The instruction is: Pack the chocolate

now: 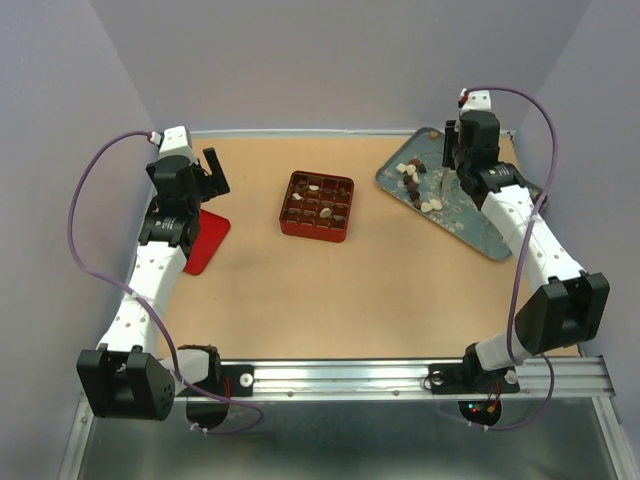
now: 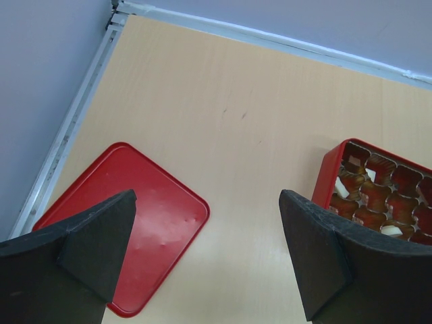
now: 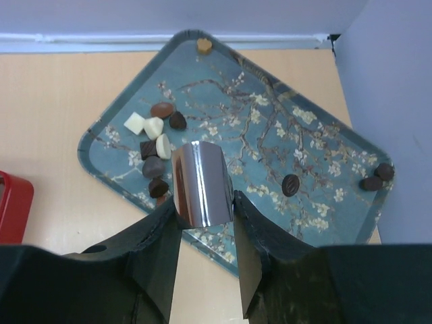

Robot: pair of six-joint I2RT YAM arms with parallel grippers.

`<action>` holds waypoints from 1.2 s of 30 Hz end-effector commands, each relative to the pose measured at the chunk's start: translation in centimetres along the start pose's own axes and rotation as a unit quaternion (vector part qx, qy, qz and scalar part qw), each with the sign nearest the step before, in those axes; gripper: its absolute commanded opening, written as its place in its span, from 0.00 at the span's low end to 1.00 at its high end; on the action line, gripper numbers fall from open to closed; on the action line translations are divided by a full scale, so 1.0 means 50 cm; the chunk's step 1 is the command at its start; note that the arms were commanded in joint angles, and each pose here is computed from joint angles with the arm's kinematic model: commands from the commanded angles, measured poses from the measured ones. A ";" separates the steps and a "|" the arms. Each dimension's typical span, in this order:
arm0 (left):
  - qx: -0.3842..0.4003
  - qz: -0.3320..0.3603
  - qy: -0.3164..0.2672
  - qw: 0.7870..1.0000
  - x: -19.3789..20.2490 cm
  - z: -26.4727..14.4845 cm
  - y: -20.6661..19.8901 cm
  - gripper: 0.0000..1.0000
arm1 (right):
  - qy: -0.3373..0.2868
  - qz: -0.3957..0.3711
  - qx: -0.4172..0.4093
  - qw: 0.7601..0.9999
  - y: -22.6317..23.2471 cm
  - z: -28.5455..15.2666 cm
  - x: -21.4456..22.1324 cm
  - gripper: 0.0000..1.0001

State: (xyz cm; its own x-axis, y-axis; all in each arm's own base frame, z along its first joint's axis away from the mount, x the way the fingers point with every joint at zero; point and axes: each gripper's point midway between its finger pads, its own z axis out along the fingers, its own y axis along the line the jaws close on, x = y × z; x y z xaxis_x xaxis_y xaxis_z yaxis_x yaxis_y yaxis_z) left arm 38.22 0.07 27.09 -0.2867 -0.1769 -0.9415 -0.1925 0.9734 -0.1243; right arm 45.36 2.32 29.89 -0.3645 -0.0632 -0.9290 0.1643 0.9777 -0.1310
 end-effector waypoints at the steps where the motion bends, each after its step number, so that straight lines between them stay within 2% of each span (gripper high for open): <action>1: 0.007 -0.008 -0.034 0.999 -0.038 -0.009 -0.002 0.99 | -0.003 0.012 0.001 1.000 -0.010 0.003 0.010 0.41; 18: 0.003 -0.007 -0.031 0.999 -0.034 -0.007 0.001 0.99 | 0.031 0.000 -0.015 0.999 0.009 0.026 0.071 0.43; 36: 0.003 -0.005 -0.029 1.000 -0.032 -0.004 0.000 0.99 | 0.043 -0.007 -0.009 0.999 0.008 0.060 0.090 0.43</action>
State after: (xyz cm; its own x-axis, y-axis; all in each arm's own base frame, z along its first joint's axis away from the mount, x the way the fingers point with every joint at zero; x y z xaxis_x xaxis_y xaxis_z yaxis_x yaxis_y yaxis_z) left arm 38.22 0.02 27.09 -0.2873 -0.1766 -0.9414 -0.1899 0.9738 -0.1247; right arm 45.49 2.20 23.15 -0.4995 -0.0677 -0.8636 0.1244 0.9810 -0.1489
